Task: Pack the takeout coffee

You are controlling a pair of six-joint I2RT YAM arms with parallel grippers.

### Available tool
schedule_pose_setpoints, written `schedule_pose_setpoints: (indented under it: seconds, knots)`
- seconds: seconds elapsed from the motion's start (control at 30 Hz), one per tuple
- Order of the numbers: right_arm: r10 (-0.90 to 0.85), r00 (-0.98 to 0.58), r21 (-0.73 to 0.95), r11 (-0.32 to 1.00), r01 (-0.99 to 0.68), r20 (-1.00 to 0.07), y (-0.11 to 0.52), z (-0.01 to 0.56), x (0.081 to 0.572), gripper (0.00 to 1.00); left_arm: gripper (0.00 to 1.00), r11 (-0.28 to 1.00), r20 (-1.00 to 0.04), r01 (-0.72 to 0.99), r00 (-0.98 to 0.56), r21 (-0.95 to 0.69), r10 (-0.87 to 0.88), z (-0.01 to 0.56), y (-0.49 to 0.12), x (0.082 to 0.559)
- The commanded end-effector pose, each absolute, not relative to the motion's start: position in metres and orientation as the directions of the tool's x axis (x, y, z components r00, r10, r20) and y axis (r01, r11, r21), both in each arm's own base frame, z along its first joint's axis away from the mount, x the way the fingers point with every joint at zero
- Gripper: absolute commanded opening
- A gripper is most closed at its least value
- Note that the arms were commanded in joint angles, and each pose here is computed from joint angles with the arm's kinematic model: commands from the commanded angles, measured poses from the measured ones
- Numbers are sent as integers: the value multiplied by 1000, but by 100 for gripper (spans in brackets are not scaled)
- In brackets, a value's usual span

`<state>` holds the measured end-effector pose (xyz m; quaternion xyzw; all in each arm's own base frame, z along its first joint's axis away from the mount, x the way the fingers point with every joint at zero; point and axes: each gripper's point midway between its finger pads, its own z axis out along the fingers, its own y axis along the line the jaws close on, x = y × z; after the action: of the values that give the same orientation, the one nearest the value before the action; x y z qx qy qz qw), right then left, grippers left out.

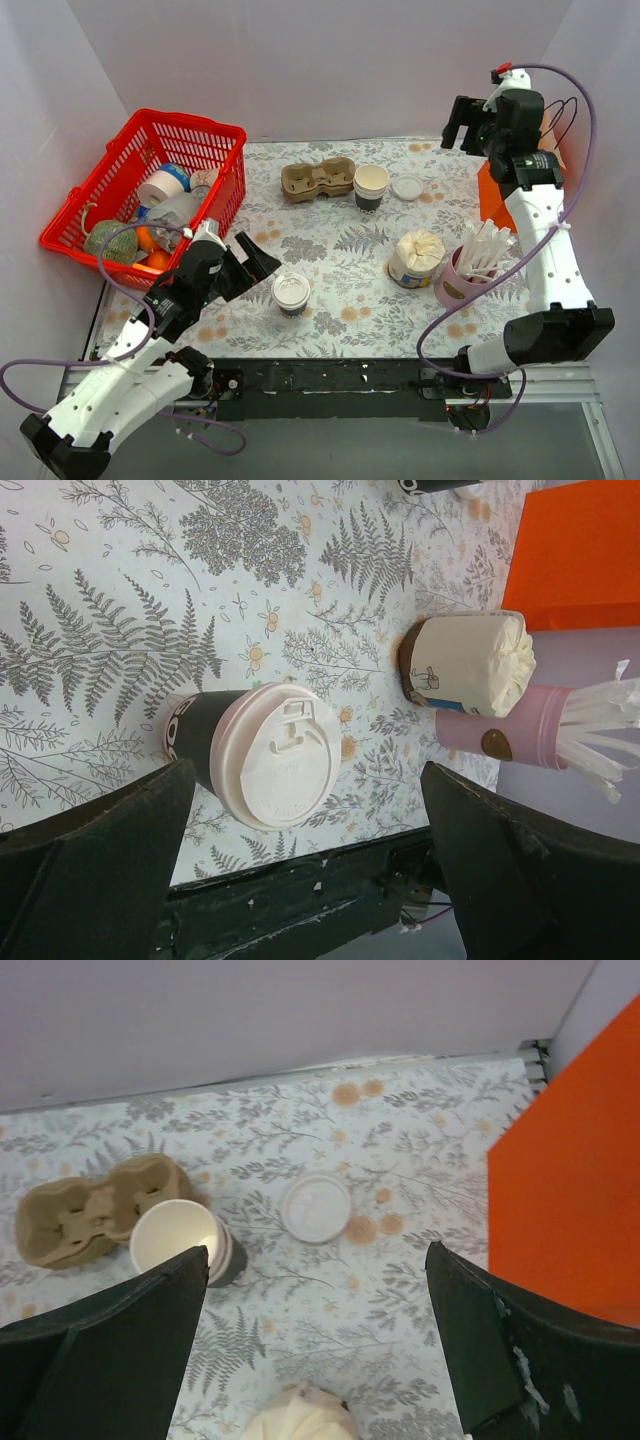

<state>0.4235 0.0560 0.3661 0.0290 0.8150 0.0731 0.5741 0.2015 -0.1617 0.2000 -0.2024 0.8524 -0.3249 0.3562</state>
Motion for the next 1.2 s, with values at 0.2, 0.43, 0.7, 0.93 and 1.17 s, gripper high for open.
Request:
schedule_pose_setpoints:
  seconds: [0.2,0.43,0.7,0.93,1.17]
  knots:
    - [38,-417,-3,995,96,-908,-30,377,437,97,98,729,-459,-96,-719,-678,-522,186,-172,201]
    - [-28,-434,-67,995,75,-901,-37,367,461,97,98,730,-456,-95,-724,-677,-517,181,-177,207]
    - [-172,-443,-251,960,126,-880,-76,358,499,97,98,722,-464,-50,-736,-690,-494,186,-188,214]
    - [-152,-528,-338,900,275,-836,-112,329,513,97,98,746,-481,-42,-739,-665,-471,180,-191,222]
    - [-128,-612,-429,822,375,-781,-139,299,497,96,98,744,-476,-14,-760,-668,-442,179,-199,224]
